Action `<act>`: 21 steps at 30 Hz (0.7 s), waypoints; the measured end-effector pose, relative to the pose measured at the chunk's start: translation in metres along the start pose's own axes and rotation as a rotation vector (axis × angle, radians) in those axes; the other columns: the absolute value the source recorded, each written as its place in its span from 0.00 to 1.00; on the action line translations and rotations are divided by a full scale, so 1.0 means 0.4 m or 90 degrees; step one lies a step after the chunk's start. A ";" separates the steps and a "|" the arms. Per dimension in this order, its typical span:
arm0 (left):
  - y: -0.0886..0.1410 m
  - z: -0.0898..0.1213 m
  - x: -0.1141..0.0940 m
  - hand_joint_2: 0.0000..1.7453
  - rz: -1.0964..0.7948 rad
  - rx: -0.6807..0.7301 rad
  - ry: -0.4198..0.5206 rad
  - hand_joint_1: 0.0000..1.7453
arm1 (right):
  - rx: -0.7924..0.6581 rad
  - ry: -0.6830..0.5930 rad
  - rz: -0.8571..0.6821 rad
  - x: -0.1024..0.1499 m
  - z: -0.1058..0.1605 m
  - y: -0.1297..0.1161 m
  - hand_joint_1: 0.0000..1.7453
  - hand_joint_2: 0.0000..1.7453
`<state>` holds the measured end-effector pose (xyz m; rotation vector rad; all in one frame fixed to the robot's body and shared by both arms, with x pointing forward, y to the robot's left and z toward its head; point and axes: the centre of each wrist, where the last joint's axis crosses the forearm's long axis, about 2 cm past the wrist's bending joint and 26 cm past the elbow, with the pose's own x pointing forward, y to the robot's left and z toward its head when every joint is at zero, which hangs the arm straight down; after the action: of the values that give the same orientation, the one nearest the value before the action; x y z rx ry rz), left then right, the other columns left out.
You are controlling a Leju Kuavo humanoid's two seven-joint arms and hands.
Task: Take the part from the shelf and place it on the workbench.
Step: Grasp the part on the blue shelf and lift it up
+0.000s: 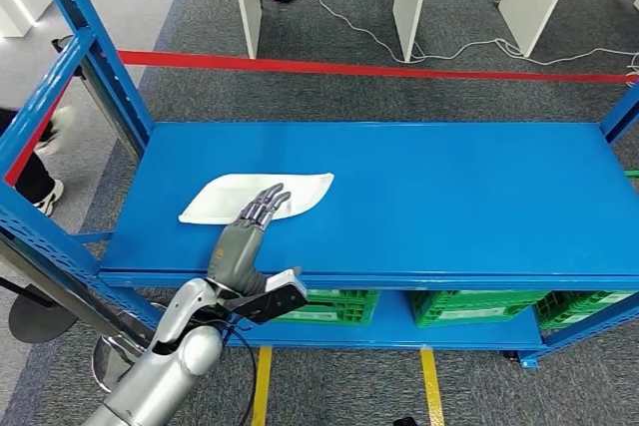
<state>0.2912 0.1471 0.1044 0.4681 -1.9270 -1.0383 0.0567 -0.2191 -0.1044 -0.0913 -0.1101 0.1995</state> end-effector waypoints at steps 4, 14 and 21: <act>-0.002 0.000 -0.001 1.00 -0.001 -0.002 0.000 0.00 | 0.000 0.000 0.000 0.000 0.000 0.000 0.00 0.00; -0.002 0.000 -0.001 1.00 -0.001 -0.003 0.000 0.00 | 0.000 0.000 0.000 0.000 0.000 0.000 0.00 0.00; 0.003 0.001 -0.003 1.00 -0.062 0.018 0.015 0.00 | 0.000 -0.002 0.001 0.000 0.000 0.000 0.00 0.00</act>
<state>0.2916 0.1488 0.1045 0.5927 -1.9163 -1.0643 0.0566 -0.2191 -0.1044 -0.0913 -0.1138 0.2010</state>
